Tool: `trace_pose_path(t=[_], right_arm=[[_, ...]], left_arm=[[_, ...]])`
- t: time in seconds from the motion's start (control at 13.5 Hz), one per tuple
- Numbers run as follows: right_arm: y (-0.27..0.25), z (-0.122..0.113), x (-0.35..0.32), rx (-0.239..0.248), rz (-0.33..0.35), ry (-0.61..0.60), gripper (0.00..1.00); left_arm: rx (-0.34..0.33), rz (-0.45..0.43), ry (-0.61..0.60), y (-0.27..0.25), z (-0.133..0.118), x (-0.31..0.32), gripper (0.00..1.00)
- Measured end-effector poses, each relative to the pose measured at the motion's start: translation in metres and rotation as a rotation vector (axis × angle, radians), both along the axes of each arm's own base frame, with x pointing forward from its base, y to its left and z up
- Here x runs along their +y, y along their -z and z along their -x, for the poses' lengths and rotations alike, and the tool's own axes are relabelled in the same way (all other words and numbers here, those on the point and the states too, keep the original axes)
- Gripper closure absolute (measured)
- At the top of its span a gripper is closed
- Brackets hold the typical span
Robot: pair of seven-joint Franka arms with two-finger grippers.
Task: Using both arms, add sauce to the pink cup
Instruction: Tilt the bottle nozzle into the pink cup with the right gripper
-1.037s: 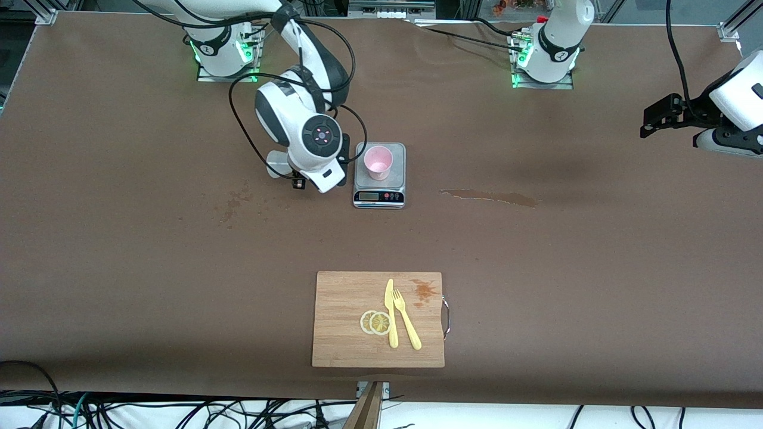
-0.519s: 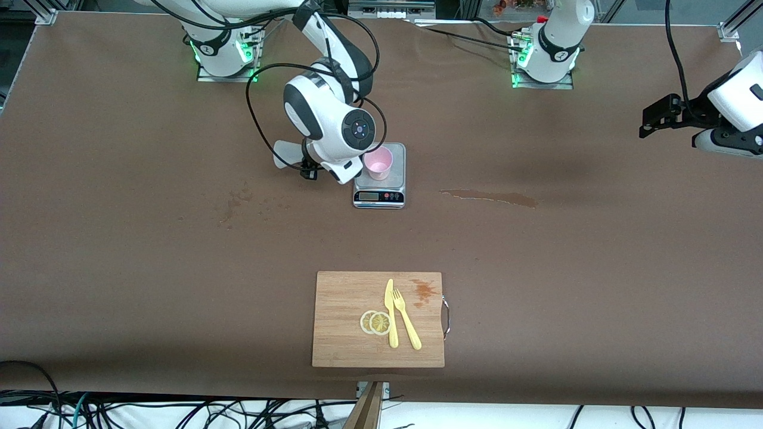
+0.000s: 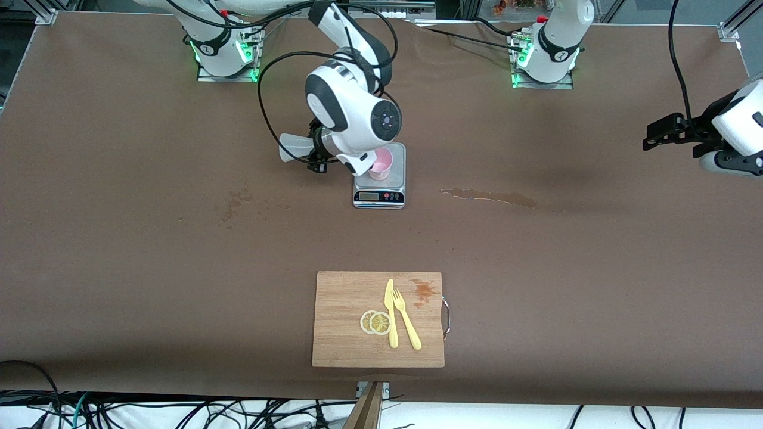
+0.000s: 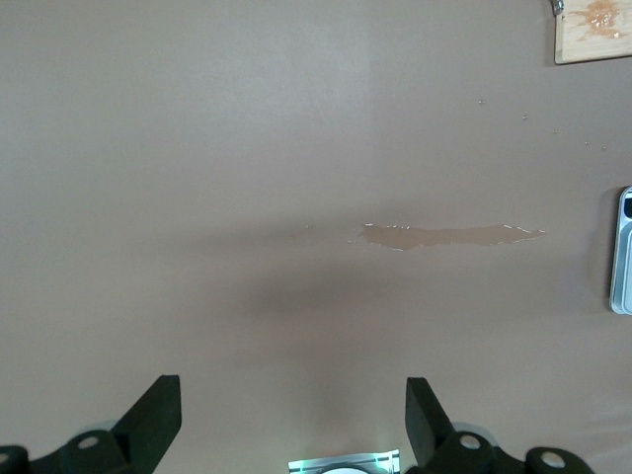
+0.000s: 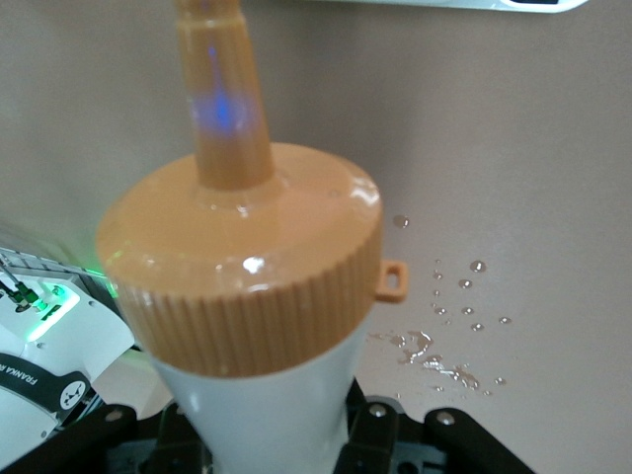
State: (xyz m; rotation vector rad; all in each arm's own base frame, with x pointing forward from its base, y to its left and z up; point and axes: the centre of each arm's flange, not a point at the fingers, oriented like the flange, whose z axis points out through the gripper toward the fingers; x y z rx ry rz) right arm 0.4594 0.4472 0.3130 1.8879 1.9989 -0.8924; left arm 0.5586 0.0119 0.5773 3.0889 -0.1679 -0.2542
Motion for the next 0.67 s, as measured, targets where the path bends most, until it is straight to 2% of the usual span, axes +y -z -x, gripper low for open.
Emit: trace_pose_path(t=[0.52, 0.67], right_arm=[[0.006, -0.006, 0.011, -0.023, 0.05, 0.001, 0.61], [0.009, -0.008, 0.013, -0.024, 0.052, 0.004, 0.61]], left_arm=[[0.005, 0.003, 0.03, 0.006, -0.003, -0.017, 0.0], [-0.021, 0.005, 0.036, 0.009, -0.01, -0.02, 0.0]])
